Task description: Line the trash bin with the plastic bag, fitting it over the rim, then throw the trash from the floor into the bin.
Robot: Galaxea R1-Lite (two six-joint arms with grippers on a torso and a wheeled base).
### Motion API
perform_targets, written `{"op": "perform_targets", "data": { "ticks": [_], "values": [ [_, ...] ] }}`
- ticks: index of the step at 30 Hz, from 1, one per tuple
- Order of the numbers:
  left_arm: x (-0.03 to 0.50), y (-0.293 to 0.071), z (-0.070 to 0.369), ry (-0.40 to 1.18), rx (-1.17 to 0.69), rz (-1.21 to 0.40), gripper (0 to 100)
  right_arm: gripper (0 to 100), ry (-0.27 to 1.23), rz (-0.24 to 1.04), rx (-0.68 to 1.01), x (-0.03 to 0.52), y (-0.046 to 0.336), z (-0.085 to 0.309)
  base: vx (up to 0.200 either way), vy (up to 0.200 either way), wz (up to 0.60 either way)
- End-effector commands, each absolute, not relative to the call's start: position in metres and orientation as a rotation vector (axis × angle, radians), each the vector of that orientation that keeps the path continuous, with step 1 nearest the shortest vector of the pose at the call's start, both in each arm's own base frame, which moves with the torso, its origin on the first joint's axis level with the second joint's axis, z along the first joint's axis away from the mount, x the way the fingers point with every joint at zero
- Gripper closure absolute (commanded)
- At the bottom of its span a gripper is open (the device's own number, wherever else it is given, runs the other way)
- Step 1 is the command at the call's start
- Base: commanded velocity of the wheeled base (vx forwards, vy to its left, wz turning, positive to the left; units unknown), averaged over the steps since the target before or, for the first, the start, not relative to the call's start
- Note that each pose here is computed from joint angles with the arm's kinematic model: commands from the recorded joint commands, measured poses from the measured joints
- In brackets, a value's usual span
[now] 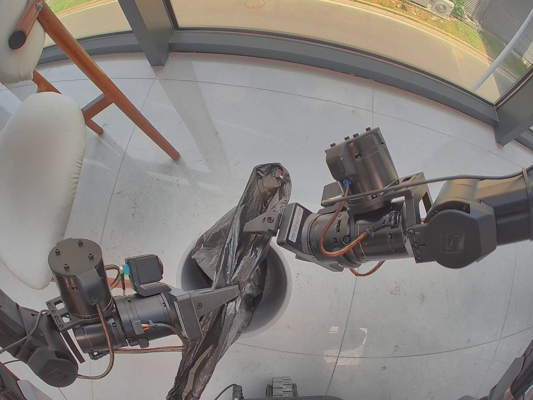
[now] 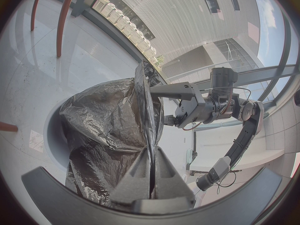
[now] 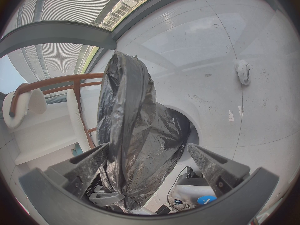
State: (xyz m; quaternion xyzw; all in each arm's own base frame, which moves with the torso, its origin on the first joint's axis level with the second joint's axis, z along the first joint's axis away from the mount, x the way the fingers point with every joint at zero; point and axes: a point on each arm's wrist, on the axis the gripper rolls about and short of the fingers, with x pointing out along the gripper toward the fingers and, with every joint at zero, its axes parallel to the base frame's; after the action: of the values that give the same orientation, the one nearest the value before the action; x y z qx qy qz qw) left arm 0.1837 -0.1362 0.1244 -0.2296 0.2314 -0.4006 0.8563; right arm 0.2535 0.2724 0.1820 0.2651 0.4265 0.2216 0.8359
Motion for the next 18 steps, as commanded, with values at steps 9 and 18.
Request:
{"op": "perform_targets", "data": {
  "ticks": [9, 18],
  "values": [
    [0.182, -0.135, 0.123, 0.491, -0.480, -0.842, 100, 100, 0.910, 0.485, 0.553, 0.252, 0.282, 0.179, 0.000, 0.000, 0.00],
    [0.183, -0.135, 0.123, 0.484, -0.471, -0.843, 100, 100, 0.913, 0.489, 0.538, 0.248, 0.289, 0.175, 0.000, 0.000, 0.00]
  ]
}}
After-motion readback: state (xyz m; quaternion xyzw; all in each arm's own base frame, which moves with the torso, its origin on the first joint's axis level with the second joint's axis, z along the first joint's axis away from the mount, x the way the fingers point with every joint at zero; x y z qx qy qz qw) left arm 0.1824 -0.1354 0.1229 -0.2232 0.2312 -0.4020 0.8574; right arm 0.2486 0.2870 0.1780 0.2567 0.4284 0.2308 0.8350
